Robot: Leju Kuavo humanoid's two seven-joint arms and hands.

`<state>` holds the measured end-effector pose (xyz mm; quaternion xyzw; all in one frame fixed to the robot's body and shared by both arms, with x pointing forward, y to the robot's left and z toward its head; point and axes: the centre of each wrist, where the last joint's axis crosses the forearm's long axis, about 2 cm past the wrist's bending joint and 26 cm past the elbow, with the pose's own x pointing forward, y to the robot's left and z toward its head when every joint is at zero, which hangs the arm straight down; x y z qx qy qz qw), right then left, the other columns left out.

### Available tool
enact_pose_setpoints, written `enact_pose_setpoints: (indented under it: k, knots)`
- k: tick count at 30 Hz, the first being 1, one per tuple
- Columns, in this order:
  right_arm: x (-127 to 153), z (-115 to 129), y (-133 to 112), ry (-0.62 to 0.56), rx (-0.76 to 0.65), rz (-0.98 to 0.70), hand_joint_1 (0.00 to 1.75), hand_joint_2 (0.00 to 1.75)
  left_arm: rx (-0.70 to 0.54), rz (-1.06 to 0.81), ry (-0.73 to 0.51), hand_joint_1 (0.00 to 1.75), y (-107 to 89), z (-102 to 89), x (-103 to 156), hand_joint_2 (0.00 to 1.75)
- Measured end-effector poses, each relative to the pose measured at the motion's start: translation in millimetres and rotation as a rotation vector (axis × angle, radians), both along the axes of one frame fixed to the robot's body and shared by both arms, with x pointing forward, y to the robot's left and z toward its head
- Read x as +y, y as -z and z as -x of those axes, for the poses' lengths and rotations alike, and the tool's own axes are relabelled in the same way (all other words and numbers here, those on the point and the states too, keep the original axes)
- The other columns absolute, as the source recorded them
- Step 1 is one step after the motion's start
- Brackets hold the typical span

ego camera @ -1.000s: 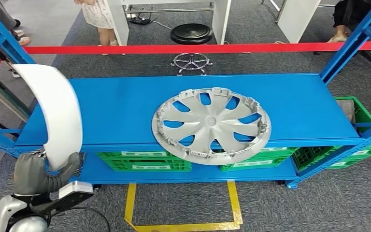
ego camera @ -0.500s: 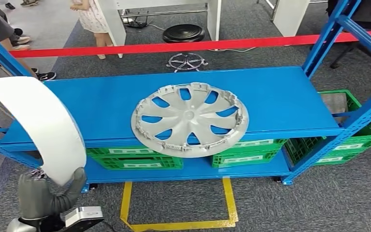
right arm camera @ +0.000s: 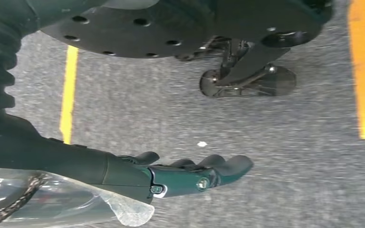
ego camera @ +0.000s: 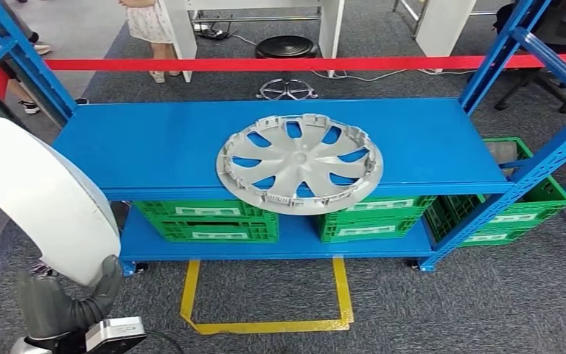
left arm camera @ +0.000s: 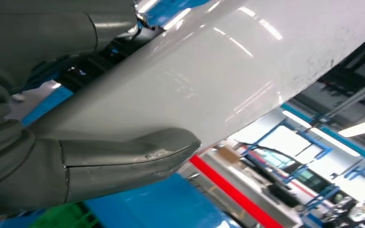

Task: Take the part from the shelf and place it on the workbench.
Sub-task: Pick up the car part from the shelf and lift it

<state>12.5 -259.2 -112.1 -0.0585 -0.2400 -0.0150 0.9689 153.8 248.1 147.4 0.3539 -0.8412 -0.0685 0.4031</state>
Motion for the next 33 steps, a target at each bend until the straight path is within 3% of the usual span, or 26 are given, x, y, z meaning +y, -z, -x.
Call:
enact_pose_setpoints:
  k: [33]
  knots:
    - [-1.7, -1.3, -0.2, 0.016, 0.021, -0.045, 0.0, 1.75, 0.015, 0.058, 0.022, 1.75, 1.6, -5.3, -0.1, 1.75]
